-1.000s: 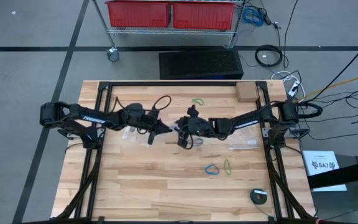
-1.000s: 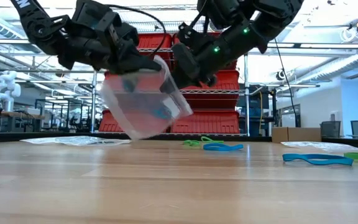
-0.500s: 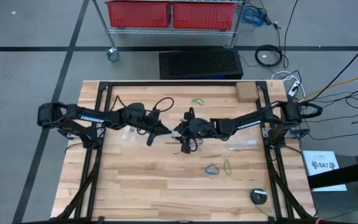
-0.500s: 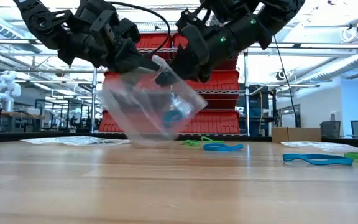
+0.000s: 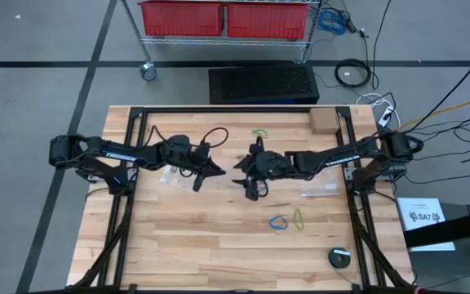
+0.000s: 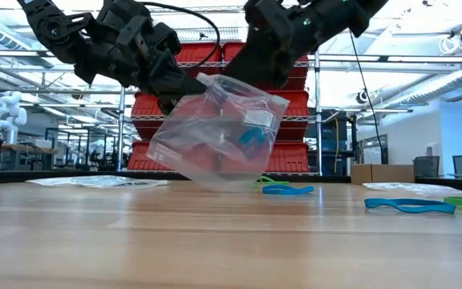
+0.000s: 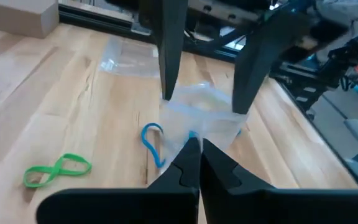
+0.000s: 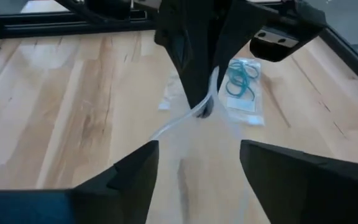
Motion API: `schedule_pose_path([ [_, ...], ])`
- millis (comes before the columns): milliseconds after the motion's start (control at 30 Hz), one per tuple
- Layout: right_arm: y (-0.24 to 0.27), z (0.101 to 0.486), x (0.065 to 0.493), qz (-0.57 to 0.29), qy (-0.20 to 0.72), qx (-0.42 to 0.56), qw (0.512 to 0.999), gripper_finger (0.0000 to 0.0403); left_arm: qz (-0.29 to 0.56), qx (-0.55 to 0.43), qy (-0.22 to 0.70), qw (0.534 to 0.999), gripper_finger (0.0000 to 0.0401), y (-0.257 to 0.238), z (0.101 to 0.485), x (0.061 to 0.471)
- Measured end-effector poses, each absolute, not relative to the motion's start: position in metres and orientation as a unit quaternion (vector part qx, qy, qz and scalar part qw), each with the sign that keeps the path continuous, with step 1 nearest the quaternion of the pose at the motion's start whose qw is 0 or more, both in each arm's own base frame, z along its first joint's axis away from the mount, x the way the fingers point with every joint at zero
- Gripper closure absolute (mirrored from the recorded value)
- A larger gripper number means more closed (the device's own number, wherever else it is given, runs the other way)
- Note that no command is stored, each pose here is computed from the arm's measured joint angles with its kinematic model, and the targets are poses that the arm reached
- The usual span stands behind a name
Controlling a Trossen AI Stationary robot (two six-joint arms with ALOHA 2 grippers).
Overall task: Sort rubber bands
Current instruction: Put the blue rubber band into the bottom left transparent zip bag
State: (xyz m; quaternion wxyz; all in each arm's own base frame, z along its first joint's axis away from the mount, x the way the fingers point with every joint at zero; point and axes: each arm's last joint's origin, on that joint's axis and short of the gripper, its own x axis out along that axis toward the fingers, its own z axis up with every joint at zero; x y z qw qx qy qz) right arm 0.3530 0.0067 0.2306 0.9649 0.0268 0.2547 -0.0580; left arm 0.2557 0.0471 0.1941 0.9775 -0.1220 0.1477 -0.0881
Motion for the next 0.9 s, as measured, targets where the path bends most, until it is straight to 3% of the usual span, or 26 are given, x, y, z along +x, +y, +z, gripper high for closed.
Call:
schedule_pose_path([
  [233,0.008,0.257,0.332,-0.056,0.256,0.026,0.965,0.0155,-0.053,-0.099,0.147,0.983,0.0399,0.050,0.194,0.256],
  [400,0.009,0.263,0.304,-0.060,0.339,0.016,0.939,0.0150,-0.051,-0.093,0.152,0.983,0.0399,0.052,0.193,0.255],
  [567,0.022,0.230,0.297,-0.041,0.417,-0.006,0.908,0.0149,-0.044,-0.091,0.161,0.982,0.0399,0.054,0.200,0.245],
  [900,0.019,0.152,0.302,-0.055,0.439,-0.014,0.897,0.0149,-0.050,-0.069,0.154,0.984,0.0399,0.046,0.229,0.216],
])
